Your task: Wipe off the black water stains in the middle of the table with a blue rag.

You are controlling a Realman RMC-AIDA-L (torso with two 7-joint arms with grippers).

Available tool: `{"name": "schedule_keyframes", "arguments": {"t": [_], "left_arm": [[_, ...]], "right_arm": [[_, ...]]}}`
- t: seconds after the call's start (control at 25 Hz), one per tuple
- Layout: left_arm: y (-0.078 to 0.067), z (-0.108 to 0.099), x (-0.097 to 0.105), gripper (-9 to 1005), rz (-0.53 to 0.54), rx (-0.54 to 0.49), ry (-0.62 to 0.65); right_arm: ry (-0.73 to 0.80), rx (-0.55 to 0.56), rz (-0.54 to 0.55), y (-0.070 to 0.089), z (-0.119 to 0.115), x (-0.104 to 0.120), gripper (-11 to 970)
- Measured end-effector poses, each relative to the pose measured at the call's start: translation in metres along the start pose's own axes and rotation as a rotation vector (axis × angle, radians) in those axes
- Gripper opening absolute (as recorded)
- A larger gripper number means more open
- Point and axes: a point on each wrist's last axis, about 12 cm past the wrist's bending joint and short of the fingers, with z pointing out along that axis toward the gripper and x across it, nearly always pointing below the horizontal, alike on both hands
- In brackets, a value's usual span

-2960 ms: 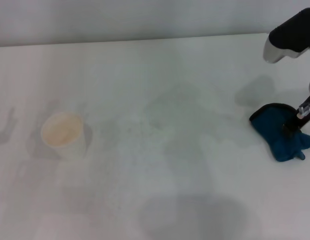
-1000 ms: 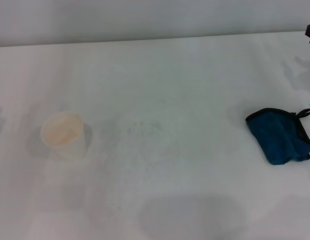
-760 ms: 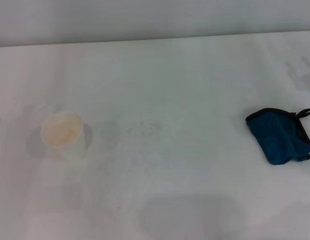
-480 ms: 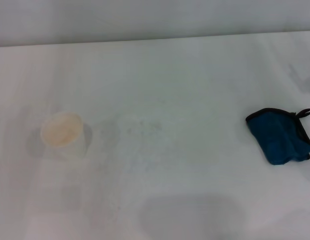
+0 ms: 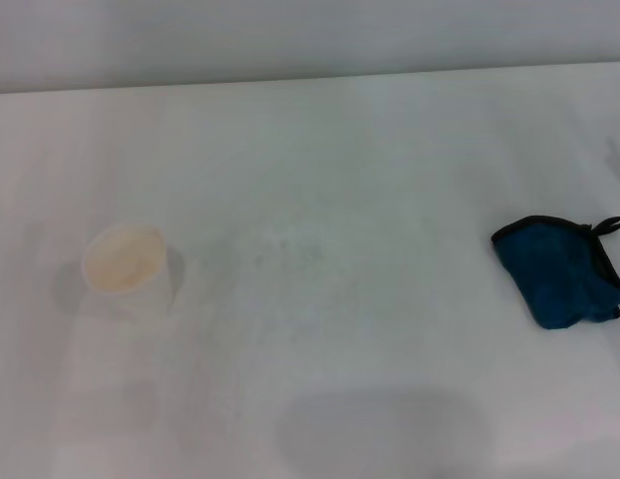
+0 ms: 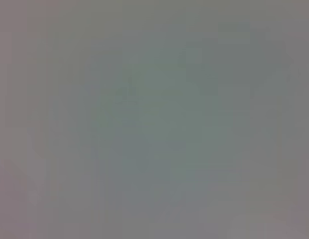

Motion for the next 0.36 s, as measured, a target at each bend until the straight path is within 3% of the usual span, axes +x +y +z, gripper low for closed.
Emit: {"name": "schedule_keyframes", "arguments": {"t": [0.36], "left_arm": [[-0.0035, 0.0019, -0.0006, 880, 0.014, 0.007, -0.006]], "right_arm": [[0.031, 0.041, 0.026, 0.0017, -0.0091, 0.0106, 876]]}}
